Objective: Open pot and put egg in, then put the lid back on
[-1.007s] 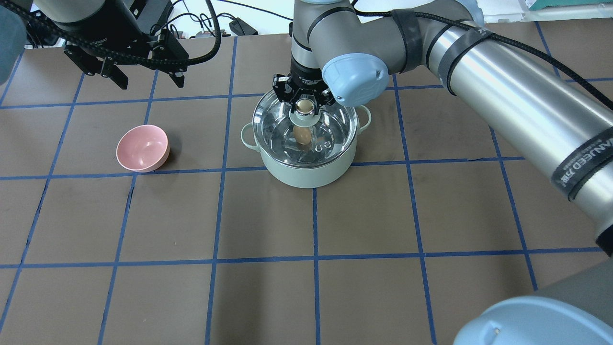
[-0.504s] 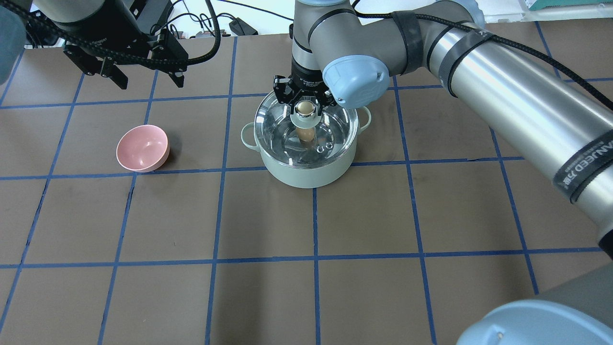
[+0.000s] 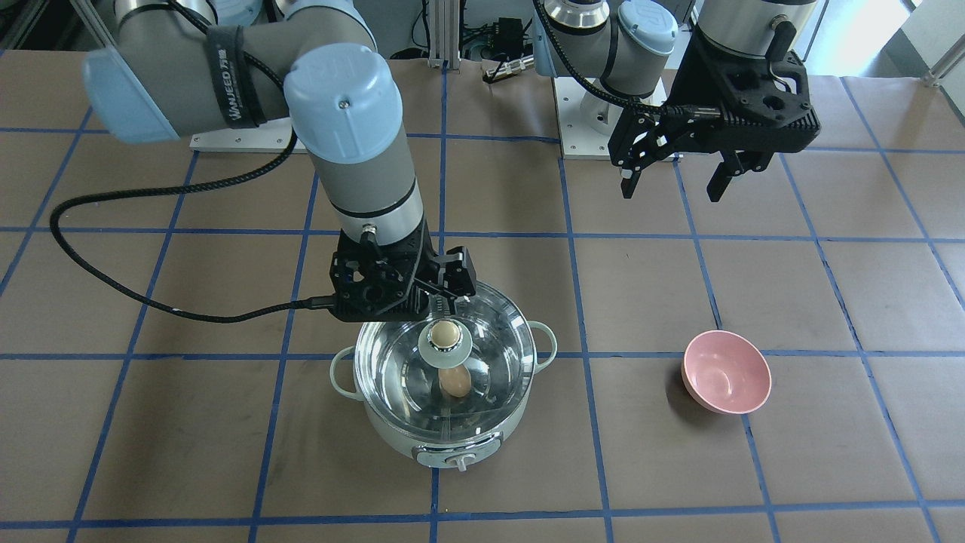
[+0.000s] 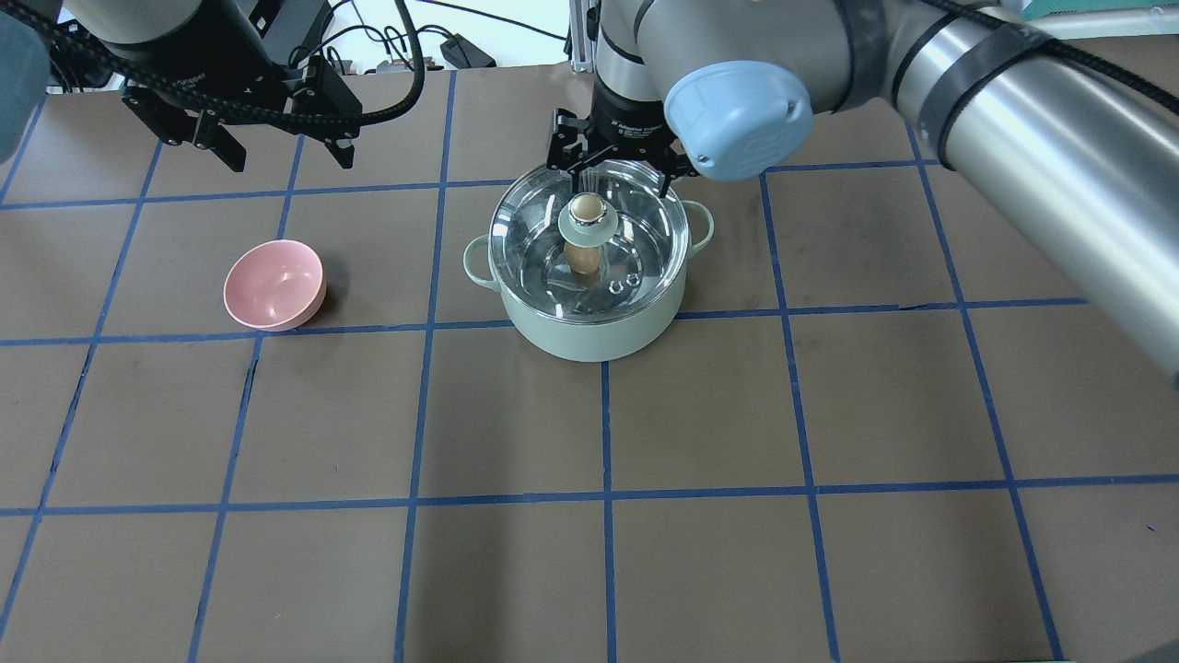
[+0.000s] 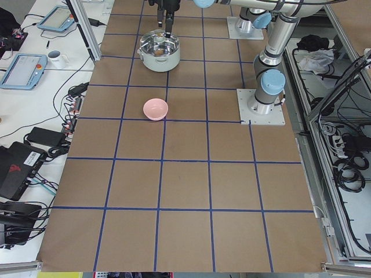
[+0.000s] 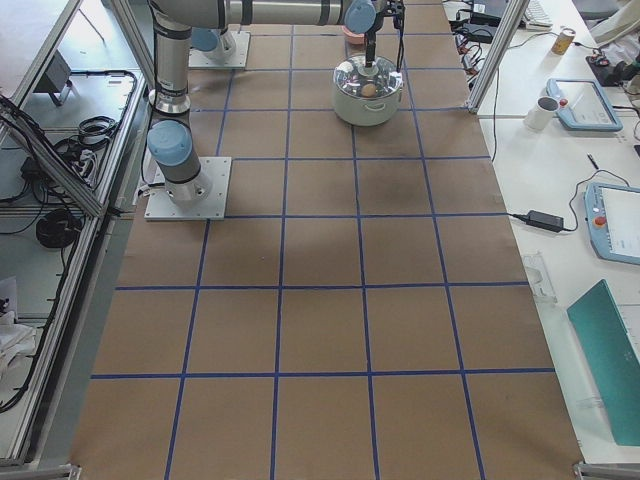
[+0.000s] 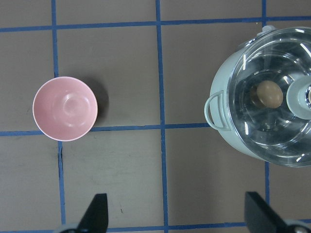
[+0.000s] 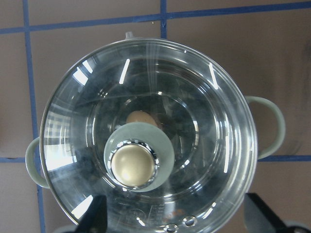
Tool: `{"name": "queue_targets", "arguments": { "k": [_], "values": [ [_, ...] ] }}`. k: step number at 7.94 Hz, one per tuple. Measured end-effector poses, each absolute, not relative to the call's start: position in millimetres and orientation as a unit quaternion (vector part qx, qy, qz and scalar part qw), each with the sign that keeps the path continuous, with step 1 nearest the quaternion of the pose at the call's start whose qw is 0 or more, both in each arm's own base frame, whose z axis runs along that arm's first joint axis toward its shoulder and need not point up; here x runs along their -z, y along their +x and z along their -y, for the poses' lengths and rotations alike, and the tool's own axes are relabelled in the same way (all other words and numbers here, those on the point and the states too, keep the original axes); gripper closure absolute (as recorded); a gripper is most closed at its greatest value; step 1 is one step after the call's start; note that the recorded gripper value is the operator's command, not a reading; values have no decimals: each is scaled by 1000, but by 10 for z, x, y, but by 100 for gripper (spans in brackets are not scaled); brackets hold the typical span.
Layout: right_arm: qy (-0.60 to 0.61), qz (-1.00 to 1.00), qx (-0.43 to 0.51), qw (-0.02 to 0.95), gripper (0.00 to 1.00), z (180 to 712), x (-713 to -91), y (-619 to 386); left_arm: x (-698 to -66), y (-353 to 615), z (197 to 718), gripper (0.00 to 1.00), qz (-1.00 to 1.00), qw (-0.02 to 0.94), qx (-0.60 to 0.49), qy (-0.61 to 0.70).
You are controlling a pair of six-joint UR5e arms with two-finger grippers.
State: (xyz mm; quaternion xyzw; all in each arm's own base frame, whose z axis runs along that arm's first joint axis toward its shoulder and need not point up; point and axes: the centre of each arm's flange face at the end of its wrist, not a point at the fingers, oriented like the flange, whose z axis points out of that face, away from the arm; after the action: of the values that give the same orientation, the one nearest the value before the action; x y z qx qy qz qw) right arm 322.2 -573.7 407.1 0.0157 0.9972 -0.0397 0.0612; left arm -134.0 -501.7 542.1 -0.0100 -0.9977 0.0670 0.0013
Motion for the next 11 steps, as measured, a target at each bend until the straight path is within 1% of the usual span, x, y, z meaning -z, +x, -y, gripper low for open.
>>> {"name": "queue_targets", "arguments": {
  "k": [2, 6, 8, 11],
  "values": [
    [-5, -998, 40, 39, 0, 5650, -4448, 2755, -5421, -1339, 5017, 0, 998, 1, -67, -10],
    [-14, -1000, 4, -26, 0, 5340, -4992, 1780, -5427, -1340, 5012, 0, 998, 1, -68, -10],
    [-13, -999, -2, -34, 0, 5274, -5066, 1586, -5428, -1342, 5011, 0, 998, 1, -68, -10],
    [-7, -999, -3, -32, 0, 5257, -5065, 1554, -5429, -1337, 5012, 0, 998, 1, -68, -10]
  ]
}}
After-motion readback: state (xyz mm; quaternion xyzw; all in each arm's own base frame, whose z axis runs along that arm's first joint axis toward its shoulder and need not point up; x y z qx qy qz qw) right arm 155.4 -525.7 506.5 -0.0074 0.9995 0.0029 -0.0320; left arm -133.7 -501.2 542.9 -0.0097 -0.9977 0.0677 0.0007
